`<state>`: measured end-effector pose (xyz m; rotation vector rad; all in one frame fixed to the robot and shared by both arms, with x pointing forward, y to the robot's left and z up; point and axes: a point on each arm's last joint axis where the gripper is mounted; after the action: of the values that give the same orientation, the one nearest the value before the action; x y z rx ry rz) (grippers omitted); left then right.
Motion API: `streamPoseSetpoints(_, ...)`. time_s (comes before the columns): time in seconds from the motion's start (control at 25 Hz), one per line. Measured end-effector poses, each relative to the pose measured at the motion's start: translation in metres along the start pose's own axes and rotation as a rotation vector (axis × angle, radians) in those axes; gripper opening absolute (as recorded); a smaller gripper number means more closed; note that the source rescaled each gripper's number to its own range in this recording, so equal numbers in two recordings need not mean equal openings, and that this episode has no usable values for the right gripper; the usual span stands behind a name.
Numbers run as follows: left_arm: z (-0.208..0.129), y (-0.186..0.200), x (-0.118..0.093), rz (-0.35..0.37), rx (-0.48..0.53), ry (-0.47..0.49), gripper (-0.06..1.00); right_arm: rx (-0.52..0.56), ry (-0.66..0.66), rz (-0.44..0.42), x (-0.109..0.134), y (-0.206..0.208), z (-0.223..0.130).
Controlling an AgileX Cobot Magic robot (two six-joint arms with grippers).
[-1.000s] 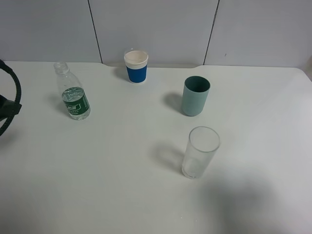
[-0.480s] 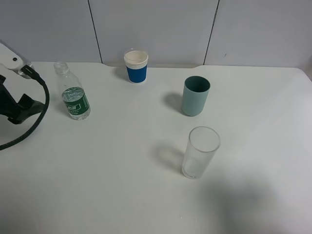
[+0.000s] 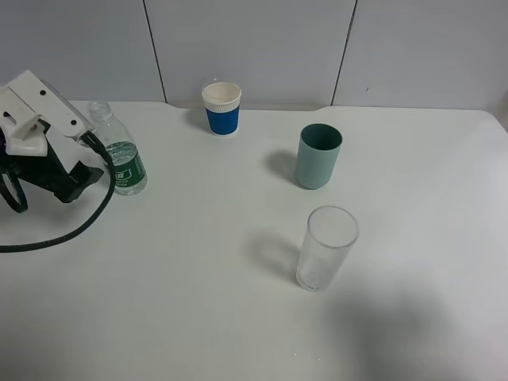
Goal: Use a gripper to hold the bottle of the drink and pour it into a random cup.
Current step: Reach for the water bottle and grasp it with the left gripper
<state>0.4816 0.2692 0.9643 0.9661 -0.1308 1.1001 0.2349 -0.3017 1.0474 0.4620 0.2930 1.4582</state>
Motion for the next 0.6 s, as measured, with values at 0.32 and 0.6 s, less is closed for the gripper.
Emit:
streamPoseSetpoints(0.32,-0.014,-0.011,-0.014,0.038,-0.061,0.048,1.00,0.000,0.000,0.000,0.000,0.000,0.000)
streamPoseSetpoints(0.6,-0.017,-0.028,-0.022,0.005,-0.101,0.156,1.00,0.000,0.000,0.000,0.000,0.000,0.000)
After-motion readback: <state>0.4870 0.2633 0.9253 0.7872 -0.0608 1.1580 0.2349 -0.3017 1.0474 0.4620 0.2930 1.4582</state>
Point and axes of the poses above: a point on each arm's last joint axis where the gripper is mounted, y pointing back along that axis away from the gripper, x along the wrist's bending axis when the last joint is at zero, z = x × y, and after that the axes turned 7 degrees about -y, right-handed
